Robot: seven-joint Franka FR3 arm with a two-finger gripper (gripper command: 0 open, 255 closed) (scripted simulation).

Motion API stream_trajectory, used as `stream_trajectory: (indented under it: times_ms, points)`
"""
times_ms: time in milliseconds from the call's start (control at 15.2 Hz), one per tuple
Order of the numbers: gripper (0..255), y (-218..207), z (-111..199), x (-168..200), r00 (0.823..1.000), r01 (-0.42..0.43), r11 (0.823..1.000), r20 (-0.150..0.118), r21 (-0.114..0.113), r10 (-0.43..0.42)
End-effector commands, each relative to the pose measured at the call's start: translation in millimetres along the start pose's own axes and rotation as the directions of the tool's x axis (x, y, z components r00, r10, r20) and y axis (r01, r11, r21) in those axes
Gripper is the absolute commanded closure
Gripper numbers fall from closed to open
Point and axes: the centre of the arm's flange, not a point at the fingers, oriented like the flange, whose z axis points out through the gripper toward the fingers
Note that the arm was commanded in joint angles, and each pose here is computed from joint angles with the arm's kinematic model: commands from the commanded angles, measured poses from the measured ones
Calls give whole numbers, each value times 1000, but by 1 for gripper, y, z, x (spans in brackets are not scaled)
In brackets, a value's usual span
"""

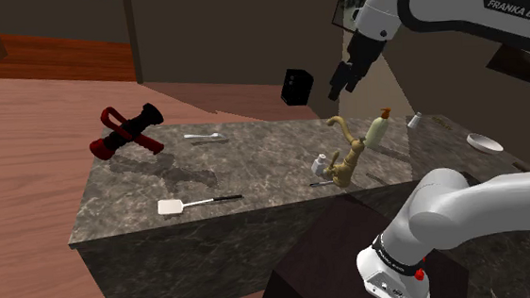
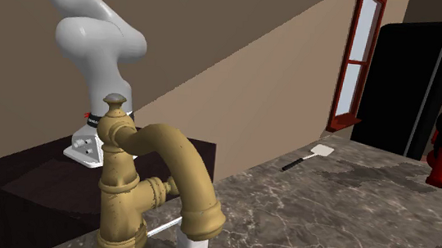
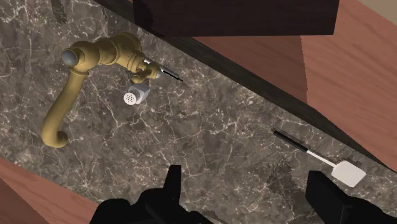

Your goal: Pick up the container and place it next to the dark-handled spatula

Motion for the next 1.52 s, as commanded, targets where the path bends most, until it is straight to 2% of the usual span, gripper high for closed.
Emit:
stream_trajectory:
  times_ms: [0, 1452]
  points:
    - [0, 0, 0, 0, 1000, 0, 1000, 0, 0, 0]
    - [0, 138, 255, 29, 991, -127, 992, 39, 4, 127]
